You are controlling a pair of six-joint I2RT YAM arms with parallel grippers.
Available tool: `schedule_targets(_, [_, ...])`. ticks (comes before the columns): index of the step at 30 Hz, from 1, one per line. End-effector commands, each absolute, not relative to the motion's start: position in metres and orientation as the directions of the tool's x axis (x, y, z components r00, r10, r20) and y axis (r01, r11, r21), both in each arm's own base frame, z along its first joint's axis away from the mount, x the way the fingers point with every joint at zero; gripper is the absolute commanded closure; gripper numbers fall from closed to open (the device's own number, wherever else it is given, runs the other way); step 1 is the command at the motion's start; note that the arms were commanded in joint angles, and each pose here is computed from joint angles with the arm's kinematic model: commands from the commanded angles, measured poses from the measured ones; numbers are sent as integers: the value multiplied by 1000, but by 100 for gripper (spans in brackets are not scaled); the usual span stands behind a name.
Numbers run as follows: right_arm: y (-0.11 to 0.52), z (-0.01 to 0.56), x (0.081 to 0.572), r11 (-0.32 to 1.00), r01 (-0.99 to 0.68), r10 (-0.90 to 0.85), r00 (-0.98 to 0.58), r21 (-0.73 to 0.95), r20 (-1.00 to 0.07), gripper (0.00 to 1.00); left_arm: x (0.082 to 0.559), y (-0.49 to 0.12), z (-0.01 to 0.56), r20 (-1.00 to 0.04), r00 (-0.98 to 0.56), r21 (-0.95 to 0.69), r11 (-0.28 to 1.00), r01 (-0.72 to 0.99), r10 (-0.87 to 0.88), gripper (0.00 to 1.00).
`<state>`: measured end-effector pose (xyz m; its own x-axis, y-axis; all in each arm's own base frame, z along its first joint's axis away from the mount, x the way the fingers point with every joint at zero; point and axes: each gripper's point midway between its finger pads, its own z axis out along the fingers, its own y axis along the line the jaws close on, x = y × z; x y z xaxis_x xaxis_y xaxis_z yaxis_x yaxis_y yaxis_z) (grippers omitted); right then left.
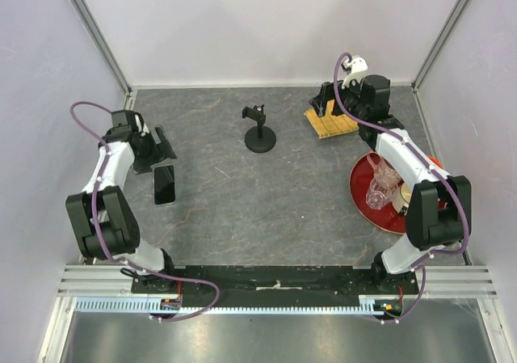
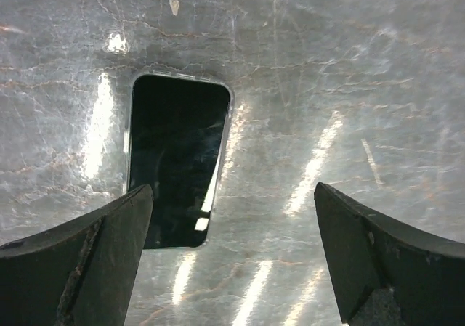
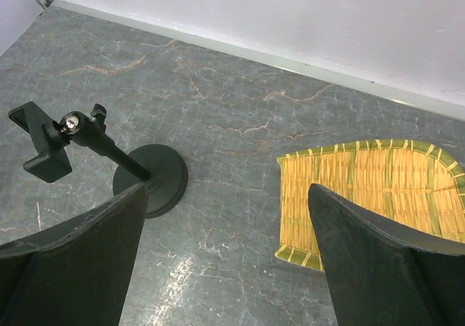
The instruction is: Place the phone on the phone stand
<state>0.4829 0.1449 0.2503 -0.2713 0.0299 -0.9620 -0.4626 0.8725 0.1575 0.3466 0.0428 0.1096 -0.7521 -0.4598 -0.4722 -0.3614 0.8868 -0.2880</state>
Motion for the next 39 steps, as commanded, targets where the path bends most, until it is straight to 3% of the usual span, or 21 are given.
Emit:
schedule_targets(1, [151, 278, 478, 847, -514, 40, -188, 133, -981, 2, 338, 46, 82, -388, -883, -122, 964, -236, -265, 2])
schedule_targets(6, [153, 279, 476, 837, -532, 43, -171, 129, -984, 2, 335, 52, 46, -322, -931, 51, 979, -199, -172, 1])
schedule_targets(15, [159, 279, 473, 817, -562, 37, -174, 130, -984, 2, 333, 62, 46, -349, -922, 95, 973, -210, -166, 0])
schedule_targets(29, [161, 280, 470, 805, -581, 31, -161, 121, -986, 2, 351, 50, 33, -307, -931, -112, 979, -172, -199, 0])
schedule_targets(39, [161, 281, 469, 804, -583, 29, -157, 116, -987, 2, 339, 53, 18, -237, -959, -3, 987, -158, -154, 6])
